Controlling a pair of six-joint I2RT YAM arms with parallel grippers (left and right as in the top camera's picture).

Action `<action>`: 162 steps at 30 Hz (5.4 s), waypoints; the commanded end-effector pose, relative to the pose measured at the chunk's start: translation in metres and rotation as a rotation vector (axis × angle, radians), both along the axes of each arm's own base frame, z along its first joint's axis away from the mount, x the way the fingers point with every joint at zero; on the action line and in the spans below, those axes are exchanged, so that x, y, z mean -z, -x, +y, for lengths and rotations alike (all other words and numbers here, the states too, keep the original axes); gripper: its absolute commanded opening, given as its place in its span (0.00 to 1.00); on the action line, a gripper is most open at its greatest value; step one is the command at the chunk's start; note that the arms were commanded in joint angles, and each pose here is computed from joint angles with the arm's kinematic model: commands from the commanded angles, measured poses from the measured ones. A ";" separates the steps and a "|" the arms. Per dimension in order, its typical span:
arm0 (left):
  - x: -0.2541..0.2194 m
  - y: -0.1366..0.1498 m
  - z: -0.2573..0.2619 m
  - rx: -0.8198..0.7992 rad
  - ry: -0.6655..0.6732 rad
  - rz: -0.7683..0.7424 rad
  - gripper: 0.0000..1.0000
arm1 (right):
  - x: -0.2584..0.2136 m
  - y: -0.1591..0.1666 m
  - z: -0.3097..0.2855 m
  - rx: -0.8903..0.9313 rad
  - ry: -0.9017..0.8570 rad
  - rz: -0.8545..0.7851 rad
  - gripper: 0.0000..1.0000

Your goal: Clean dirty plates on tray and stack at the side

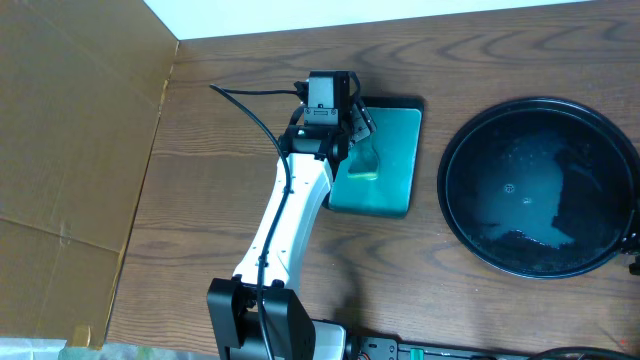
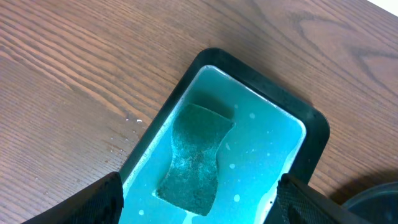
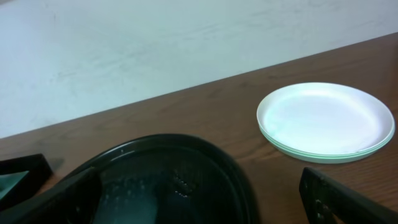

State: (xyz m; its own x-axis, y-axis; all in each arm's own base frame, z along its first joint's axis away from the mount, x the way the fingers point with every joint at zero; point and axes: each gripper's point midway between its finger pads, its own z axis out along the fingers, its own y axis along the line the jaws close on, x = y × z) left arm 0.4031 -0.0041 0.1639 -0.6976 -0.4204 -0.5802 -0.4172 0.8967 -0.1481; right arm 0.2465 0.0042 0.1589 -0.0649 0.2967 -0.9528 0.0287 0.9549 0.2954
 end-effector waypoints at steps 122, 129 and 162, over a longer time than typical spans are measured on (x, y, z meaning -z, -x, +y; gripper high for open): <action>0.027 0.161 0.030 0.201 -0.321 -0.727 0.80 | 0.002 0.001 0.017 -0.118 0.202 -0.006 0.99; 0.028 0.160 0.023 0.278 -0.370 -0.718 0.80 | 0.002 0.001 0.017 -0.118 0.202 -0.006 0.99; 0.028 0.160 0.027 0.209 -0.306 -0.728 0.80 | 0.002 0.001 0.017 -0.118 0.202 -0.006 0.99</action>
State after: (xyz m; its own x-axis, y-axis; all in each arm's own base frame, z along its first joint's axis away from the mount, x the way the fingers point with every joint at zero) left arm 0.2448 0.0158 0.1517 -0.0980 -0.0662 -0.9930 -0.0866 0.9946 -0.0578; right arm 0.2454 0.0231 0.1571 -0.0849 0.1030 -0.9911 -0.0929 0.9895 0.1108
